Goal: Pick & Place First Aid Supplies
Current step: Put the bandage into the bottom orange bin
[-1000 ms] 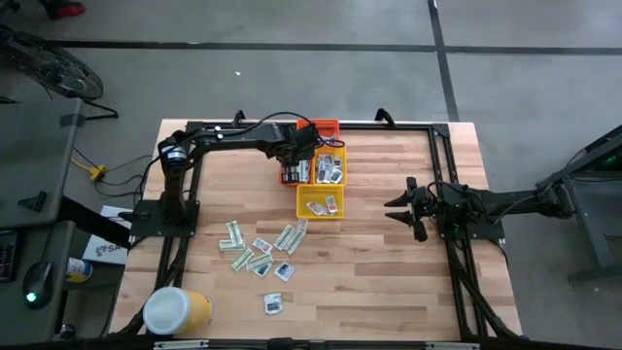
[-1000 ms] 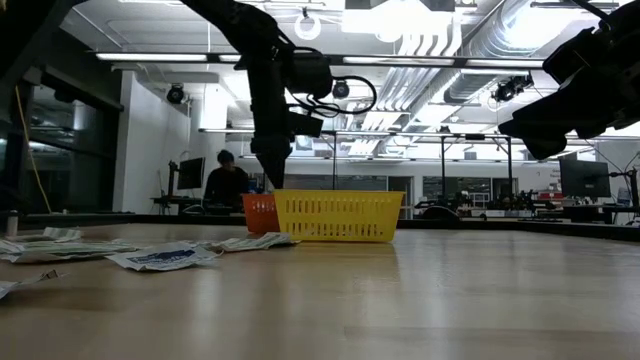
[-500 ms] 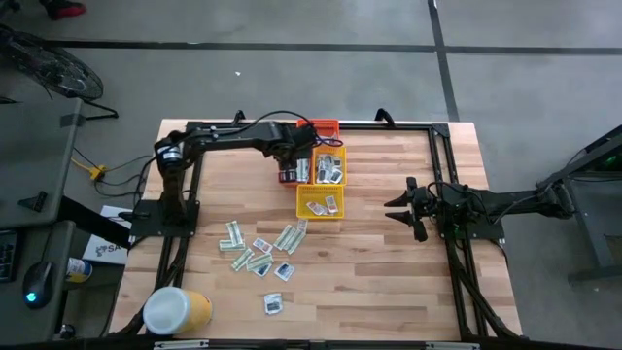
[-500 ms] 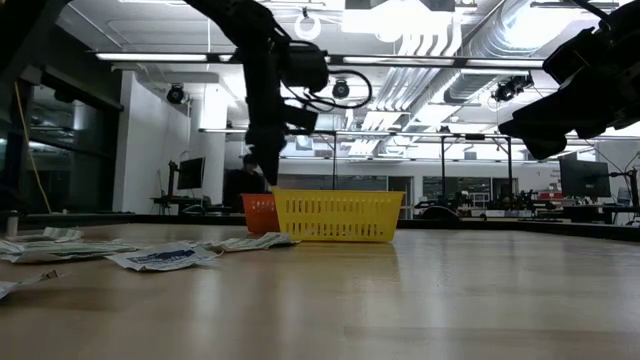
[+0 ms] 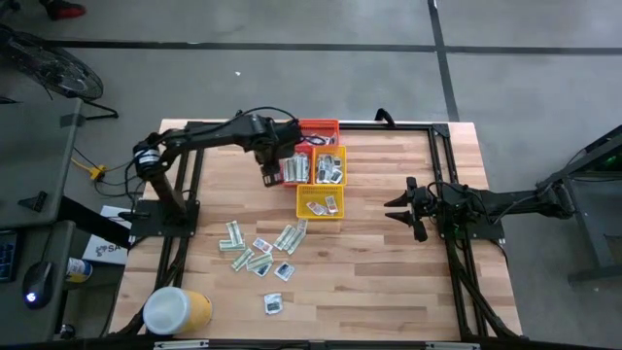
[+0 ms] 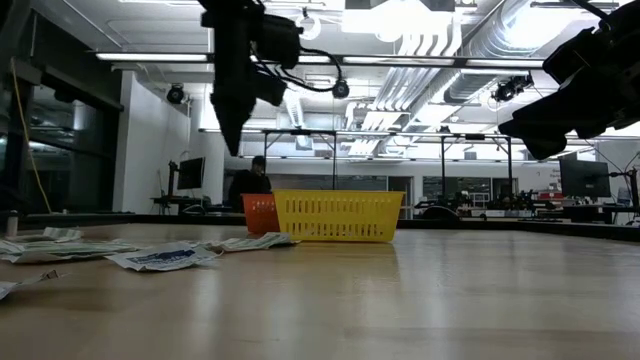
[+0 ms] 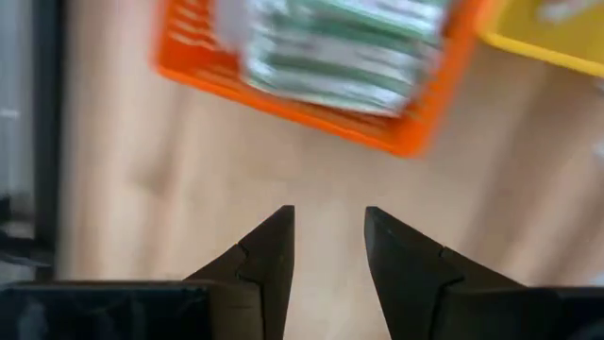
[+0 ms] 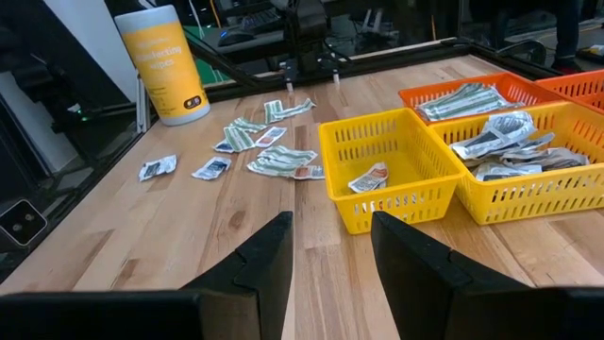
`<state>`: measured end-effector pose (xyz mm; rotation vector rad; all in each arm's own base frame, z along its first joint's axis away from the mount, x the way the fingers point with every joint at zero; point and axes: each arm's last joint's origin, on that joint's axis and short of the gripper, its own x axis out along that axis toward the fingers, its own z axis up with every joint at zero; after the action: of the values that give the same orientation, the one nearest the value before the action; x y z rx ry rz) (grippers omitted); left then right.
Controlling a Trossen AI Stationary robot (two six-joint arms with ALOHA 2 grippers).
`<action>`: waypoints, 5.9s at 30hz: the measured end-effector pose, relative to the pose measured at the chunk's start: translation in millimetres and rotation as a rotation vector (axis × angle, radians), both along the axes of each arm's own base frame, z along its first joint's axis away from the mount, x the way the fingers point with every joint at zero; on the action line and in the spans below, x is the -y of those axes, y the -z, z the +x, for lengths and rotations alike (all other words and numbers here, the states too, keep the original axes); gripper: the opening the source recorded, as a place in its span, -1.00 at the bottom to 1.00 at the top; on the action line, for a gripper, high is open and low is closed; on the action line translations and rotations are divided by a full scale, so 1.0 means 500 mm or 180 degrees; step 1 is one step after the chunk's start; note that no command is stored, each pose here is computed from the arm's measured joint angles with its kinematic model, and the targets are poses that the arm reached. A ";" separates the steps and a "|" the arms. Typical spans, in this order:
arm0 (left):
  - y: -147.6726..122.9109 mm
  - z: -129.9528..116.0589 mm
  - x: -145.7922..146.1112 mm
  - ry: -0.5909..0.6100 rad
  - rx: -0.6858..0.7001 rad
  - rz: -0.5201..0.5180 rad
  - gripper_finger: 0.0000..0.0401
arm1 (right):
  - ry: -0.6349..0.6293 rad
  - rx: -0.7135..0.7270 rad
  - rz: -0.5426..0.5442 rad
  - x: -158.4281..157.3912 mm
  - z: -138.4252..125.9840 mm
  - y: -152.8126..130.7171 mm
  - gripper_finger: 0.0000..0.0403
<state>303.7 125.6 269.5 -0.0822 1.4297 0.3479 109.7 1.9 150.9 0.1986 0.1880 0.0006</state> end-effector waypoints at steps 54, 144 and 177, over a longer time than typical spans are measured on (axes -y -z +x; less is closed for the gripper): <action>0.255 -0.245 0.235 -0.0537 -0.0149 -0.0978 -0.04 | 0.0000 -0.0017 0.0000 0.000 0.001 0.001 -0.31; 0.070 0.089 -0.077 0.0736 0.0126 0.0121 -1.00 | -0.0001 -0.0018 0.0000 0.000 0.001 0.001 -0.31; 0.109 0.100 -0.079 0.1390 0.0050 0.0117 -0.80 | 0.0000 -0.0018 0.0000 0.000 0.001 0.001 -0.31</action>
<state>353.8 165.1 215.0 0.2543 1.3826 0.0131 110.0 1.9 150.4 0.1985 0.1936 0.0001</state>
